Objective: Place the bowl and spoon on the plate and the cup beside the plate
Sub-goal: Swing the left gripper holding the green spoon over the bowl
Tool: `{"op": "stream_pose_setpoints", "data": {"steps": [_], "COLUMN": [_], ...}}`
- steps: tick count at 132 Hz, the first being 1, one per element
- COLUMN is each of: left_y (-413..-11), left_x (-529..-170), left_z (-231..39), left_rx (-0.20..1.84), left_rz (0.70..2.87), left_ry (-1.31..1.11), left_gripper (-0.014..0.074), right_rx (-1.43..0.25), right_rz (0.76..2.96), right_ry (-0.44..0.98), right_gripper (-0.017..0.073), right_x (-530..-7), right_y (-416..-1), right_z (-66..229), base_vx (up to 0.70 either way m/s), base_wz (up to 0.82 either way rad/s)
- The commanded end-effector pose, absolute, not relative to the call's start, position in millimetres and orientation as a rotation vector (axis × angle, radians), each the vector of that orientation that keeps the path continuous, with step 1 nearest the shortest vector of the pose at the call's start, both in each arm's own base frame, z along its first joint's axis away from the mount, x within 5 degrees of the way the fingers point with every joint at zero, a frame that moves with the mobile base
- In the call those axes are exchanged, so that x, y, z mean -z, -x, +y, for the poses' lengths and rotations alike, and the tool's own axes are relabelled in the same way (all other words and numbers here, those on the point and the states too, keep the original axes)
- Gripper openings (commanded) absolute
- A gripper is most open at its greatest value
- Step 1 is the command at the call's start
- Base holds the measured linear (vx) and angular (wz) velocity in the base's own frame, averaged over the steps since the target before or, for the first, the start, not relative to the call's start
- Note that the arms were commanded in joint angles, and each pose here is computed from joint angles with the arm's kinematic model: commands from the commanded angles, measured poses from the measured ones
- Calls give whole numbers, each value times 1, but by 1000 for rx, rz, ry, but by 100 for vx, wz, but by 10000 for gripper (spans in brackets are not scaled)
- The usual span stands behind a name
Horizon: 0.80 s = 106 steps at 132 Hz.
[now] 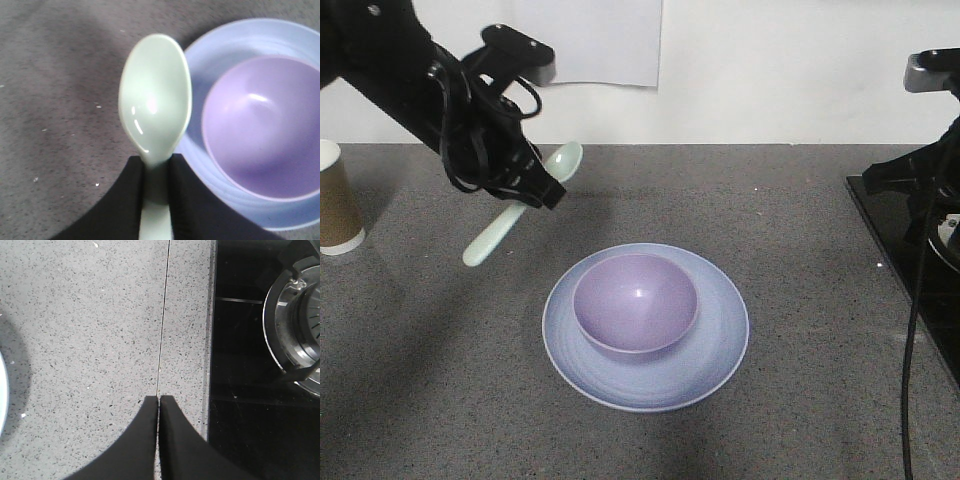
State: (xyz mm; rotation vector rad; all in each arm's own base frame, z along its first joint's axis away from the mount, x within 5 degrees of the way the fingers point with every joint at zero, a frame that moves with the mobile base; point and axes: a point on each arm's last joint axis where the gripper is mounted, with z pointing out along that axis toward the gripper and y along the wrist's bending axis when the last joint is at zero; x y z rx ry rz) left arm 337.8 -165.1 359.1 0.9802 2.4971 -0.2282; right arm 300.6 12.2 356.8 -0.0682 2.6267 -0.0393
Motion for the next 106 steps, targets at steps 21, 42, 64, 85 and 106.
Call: {"op": "stream_pose_setpoints", "data": {"steps": [21,42,64,85,106], "left_y": [-319,-314,-315,-313,-311], "left_x": [-357,-346,-333,-326,-321], "left_z": [-203,-223,-233,-242,-249], "left_rx": [227,232,208,211,211], "left_rz": [2468,2464,2495,2502,2510], "left_ry": [-1173,-1248,-1268,-1296,-1312], "left_gripper": [-4,0,7,15,27], "right_rx": [49,49,49,49,49], "right_rz": [2527,2527,2527,2529,2530], "right_ry": [66,66,66,66,66], "right_gripper": [-7,-7,-7,-7,-7], "right_x": [-377,-377,-377,-377,-377], "right_y": [-295,-295,-295,-295,-295], "right_z": [10,10,10,10,10], "base_vx": [0,0,0,0,0], "base_wz": [0,0,0,0,0]}}
